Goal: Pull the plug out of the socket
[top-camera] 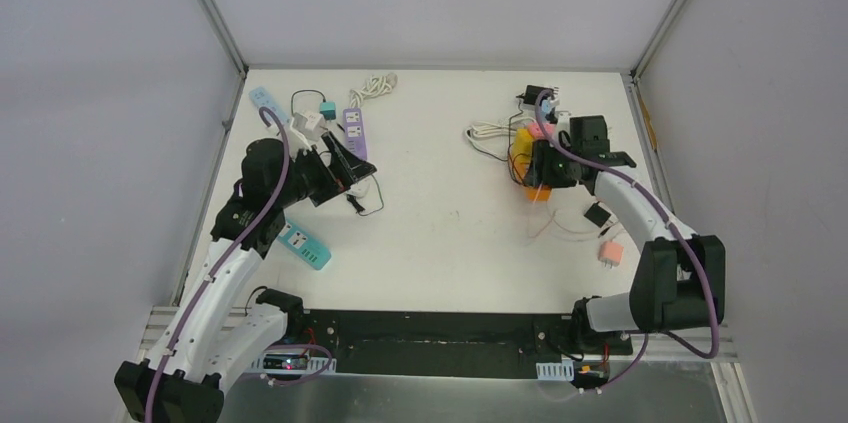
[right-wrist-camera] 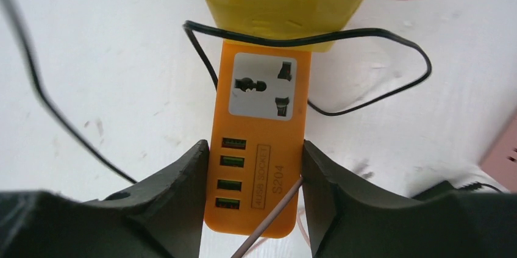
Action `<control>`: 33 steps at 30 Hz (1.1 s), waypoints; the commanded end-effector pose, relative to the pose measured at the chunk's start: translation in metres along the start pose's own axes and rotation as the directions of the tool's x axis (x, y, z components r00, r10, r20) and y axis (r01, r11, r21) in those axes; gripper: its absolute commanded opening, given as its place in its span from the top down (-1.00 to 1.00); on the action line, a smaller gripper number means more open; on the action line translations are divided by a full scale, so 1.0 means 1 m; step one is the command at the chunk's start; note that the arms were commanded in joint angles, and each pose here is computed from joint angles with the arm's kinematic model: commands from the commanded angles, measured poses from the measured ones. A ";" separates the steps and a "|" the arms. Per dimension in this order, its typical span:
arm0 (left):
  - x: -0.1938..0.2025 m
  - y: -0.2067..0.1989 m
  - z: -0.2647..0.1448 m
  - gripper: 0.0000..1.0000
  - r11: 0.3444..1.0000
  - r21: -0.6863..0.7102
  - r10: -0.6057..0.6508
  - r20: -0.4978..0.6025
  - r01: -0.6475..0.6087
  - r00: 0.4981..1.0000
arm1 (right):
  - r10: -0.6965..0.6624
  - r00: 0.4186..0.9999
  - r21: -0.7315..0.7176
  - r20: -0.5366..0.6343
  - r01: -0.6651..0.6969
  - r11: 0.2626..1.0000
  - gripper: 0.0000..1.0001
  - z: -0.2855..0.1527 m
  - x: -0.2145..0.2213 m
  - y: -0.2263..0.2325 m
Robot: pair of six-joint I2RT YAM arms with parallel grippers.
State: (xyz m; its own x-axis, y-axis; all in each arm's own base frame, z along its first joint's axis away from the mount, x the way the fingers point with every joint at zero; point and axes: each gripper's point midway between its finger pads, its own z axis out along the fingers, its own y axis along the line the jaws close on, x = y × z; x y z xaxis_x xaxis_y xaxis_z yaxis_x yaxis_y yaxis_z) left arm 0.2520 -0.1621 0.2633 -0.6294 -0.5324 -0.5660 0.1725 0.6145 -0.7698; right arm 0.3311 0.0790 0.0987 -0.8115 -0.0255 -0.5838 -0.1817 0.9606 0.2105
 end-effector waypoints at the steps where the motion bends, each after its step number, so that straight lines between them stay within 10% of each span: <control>1: -0.010 -0.010 0.003 -0.93 1.000 0.026 0.017 0.014 -0.017 1.000 | -0.180 0.983 -0.256 0.035 0.183 0.949 0.91 -0.020 0.013 0.058; 20: 0.003 0.006 0.006 -0.93 1.000 0.002 -0.013 0.000 0.013 1.000 | -0.739 0.662 -0.559 -0.125 0.569 0.604 0.59 0.009 0.151 0.144; 27: 0.024 0.020 0.018 -0.89 0.999 -0.013 -0.046 -0.050 0.045 0.998 | -0.788 0.599 -0.632 -0.141 0.558 0.538 -0.61 -0.005 0.152 0.150; 33: 0.058 0.014 0.050 -0.87 1.000 -0.003 -0.020 -0.131 0.020 0.991 | -0.774 0.630 -0.742 -0.062 0.490 0.458 -0.85 -0.042 0.134 0.152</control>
State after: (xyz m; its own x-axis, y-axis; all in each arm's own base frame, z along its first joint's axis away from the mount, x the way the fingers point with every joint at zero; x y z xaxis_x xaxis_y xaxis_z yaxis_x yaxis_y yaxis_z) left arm 0.2449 -0.1888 0.2032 -0.7396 -0.4736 -0.4782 0.1075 0.6183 -0.7785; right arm 0.1802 0.2100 0.0493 -0.4575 -0.7935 -0.4013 -0.8823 0.3488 0.3161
